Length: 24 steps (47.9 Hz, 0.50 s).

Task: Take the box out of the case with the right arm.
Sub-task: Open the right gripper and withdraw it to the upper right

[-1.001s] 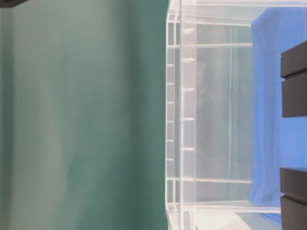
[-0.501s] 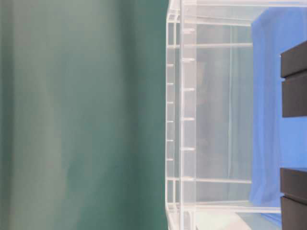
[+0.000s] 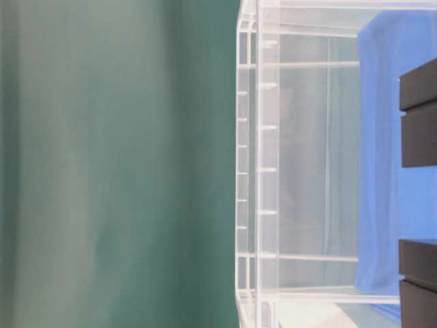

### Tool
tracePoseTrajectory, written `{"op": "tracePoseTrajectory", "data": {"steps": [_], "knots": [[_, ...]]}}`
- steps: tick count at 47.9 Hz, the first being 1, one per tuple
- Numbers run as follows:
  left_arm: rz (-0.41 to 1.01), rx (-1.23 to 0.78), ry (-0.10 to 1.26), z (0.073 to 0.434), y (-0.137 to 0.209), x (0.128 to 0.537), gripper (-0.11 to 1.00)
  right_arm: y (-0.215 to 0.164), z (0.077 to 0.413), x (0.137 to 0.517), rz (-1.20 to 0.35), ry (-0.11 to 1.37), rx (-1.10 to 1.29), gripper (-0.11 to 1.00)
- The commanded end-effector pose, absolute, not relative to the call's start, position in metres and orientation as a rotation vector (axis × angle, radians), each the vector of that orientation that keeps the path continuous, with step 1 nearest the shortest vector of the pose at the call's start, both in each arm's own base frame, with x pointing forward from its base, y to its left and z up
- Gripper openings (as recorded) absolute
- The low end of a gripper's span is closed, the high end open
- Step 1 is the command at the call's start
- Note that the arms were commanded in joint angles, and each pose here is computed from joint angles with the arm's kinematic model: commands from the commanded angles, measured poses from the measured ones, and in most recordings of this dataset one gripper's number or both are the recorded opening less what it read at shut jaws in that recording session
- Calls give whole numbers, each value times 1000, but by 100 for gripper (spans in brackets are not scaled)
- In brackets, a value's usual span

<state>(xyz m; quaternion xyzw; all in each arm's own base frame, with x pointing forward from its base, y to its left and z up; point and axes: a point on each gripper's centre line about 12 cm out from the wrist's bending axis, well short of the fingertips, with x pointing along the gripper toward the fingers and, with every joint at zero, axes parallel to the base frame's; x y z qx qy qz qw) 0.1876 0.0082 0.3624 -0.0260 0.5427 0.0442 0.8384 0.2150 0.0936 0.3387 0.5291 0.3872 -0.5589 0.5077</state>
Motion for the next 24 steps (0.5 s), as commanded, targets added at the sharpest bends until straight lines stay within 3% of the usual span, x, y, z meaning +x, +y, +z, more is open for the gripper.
{"op": "tracePoseTrajectory", "data": {"steps": [1, 12, 24], "knots": [[95, -53, 1125, 369, 9, 189, 0, 93, 344, 211, -1330, 933, 1282, 88], [92, -48, 1127, 368, 9, 189, 0, 86, 344, 212, -1350, 923, 1277, 88], [93, -47, 1128, 368, 9, 189, 0, 42, 349, 204, -1363, 917, 1239, 88]]}}
